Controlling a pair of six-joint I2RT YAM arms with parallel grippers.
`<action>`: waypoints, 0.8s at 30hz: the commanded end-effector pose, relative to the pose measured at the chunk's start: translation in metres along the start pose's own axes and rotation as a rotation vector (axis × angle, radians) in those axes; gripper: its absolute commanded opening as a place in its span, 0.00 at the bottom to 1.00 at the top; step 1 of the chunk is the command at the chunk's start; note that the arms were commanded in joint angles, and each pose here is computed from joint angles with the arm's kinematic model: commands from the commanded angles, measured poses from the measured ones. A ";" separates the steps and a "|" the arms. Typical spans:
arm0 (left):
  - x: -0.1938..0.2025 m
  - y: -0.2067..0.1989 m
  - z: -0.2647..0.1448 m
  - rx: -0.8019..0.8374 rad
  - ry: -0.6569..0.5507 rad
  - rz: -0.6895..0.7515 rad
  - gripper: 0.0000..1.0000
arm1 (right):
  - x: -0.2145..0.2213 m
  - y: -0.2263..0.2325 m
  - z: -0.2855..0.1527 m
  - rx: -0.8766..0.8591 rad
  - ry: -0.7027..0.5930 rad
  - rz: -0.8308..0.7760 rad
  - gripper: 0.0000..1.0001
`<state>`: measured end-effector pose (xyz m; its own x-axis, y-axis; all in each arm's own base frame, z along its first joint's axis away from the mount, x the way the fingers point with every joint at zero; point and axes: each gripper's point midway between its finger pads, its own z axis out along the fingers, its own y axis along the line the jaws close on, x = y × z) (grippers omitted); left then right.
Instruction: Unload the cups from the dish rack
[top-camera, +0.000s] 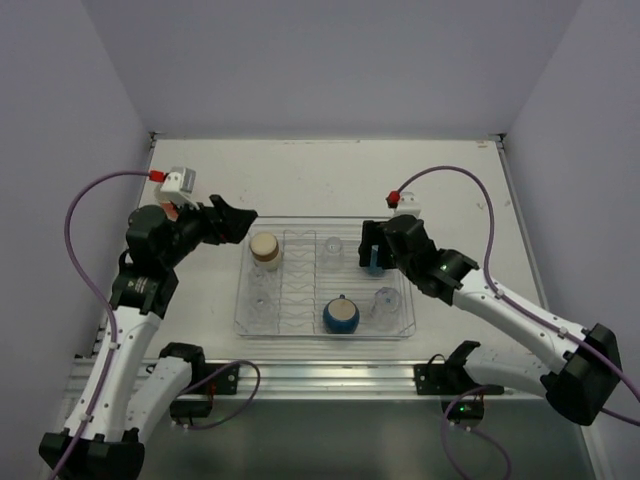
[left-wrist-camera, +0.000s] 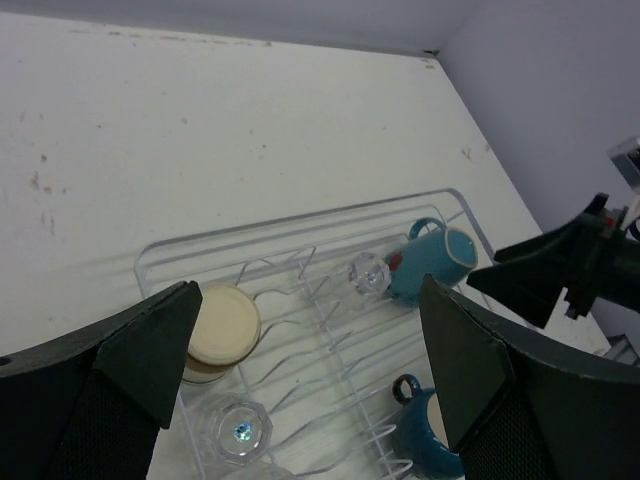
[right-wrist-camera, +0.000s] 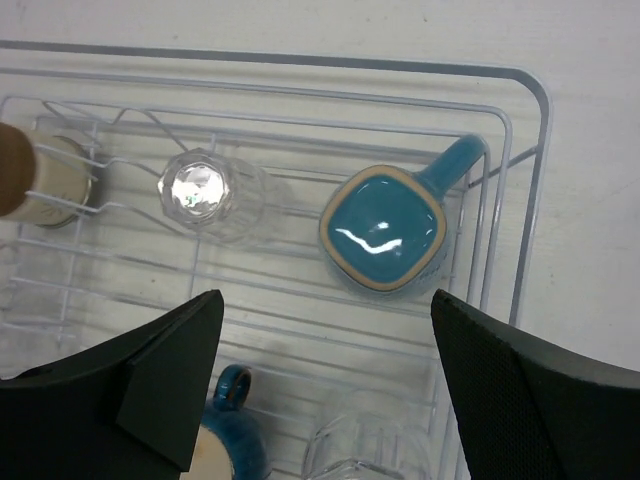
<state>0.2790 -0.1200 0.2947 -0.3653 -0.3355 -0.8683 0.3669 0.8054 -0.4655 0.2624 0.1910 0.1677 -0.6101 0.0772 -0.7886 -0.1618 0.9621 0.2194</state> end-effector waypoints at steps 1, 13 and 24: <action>0.008 -0.024 -0.013 0.144 -0.025 0.068 0.98 | -0.016 -0.006 0.007 0.094 -0.025 0.045 0.87; 0.054 -0.053 -0.009 0.236 0.072 0.187 1.00 | -0.009 -0.016 0.045 0.272 0.030 0.056 0.95; 0.053 -0.048 -0.014 0.205 0.050 0.199 1.00 | -0.008 -0.027 0.069 0.316 0.052 0.041 0.89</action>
<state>0.2261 -0.1728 0.2618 -0.3624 -0.1520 -0.9195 0.5947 0.7220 -0.3537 0.3114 0.1821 0.1181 -0.6882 0.0859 -0.7205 0.0772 0.9960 0.0450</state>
